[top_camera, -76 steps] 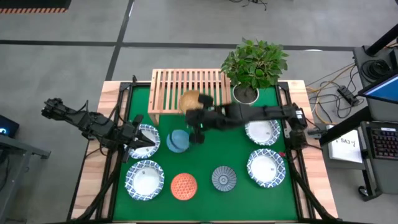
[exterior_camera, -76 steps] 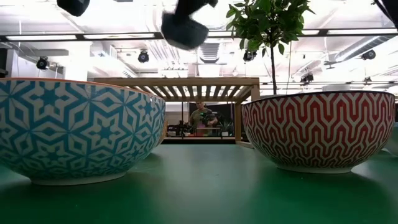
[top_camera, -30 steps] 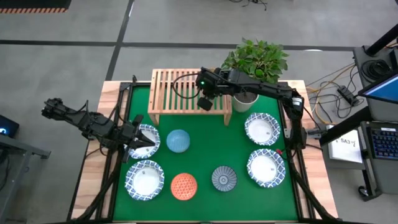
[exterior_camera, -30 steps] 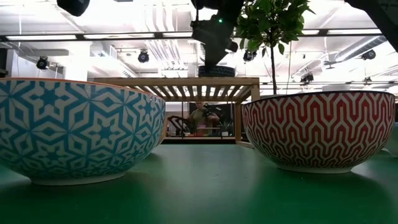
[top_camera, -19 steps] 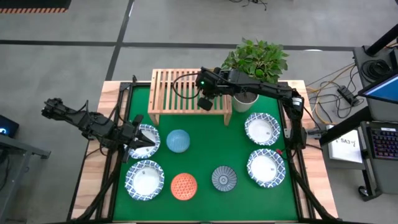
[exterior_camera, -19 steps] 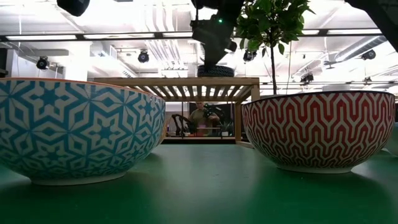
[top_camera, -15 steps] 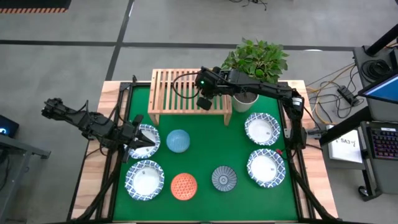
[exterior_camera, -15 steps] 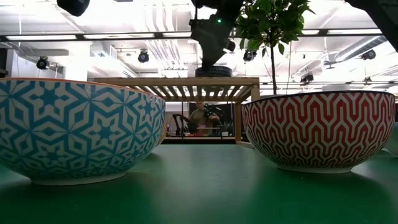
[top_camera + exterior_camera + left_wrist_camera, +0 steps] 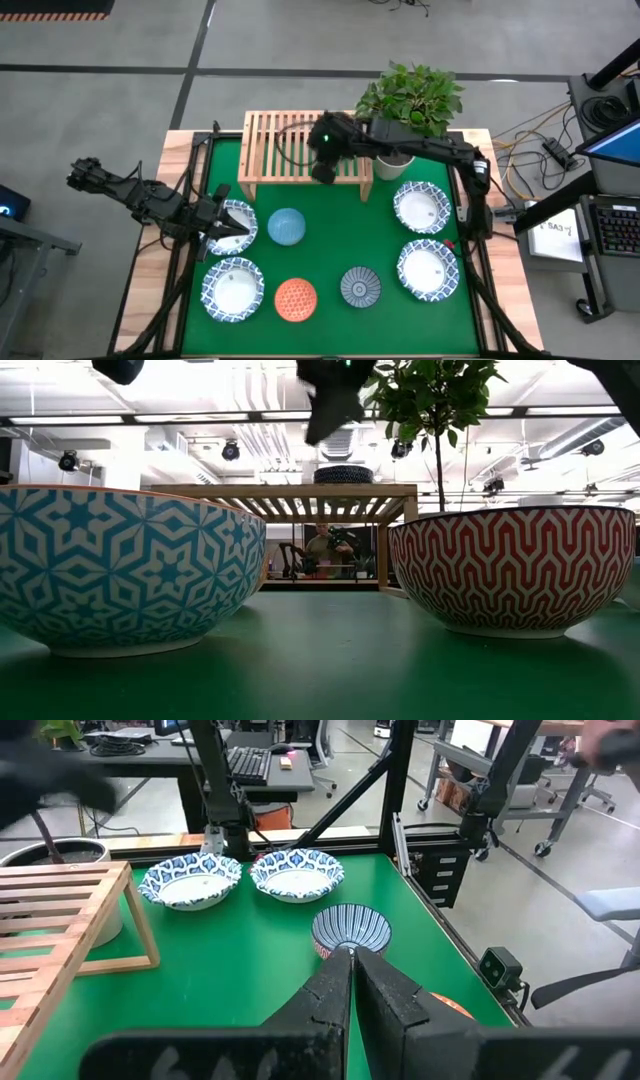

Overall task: Place and stack bowls onto a shelf
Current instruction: Put the big white bowl on the shelf

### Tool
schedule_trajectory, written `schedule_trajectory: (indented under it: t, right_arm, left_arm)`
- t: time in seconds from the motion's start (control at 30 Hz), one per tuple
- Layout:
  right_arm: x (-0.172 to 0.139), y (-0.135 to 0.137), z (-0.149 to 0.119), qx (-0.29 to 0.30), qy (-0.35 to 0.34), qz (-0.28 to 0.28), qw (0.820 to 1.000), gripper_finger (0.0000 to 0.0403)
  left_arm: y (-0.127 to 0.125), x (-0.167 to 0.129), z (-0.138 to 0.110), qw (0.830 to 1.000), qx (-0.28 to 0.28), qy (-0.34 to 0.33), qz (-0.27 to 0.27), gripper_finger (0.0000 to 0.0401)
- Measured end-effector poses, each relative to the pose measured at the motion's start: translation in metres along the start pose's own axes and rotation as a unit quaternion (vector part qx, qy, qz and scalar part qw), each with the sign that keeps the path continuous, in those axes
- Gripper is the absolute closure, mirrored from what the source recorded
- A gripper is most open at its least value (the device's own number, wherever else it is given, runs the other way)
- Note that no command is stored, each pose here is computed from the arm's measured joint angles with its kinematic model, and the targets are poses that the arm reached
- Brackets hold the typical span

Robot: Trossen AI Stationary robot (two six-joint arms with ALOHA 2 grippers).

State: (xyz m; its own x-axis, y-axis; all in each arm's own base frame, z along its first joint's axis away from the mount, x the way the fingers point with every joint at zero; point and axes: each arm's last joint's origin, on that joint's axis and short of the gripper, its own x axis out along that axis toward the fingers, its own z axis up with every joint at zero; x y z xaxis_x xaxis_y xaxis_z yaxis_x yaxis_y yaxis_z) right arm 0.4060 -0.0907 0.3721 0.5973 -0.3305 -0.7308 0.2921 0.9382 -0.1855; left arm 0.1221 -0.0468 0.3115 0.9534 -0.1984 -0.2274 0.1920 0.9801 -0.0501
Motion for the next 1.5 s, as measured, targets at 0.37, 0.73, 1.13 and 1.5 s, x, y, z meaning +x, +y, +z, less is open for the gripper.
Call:
schedule_trajectory:
  t: [0.37,0.73,1.13,1.5]
  right_arm:
    - [-0.021,0.126,-0.02,-0.159,-0.009,0.13,0.979,0.0339]
    - [-0.019,0.15,-0.072,-0.154,-0.082,0.176,0.969,0.0346]
    - [-0.024,0.138,-0.162,-0.053,-0.181,0.21,0.959,0.0346]
    - [-0.018,0.141,-0.219,-0.028,-0.261,0.242,0.934,0.0346]
  left_arm:
    - [-0.002,0.008,0.002,1.0,-0.023,-0.006,-0.001,0.0401]
    - [-0.004,0.018,0.004,1.0,-0.029,-0.012,-0.003,0.0401]
    - [-0.009,0.043,-0.004,0.995,-0.088,0.037,0.006,0.0401]
    - [-0.015,0.066,0.009,0.988,-0.138,0.07,0.017,0.0401]
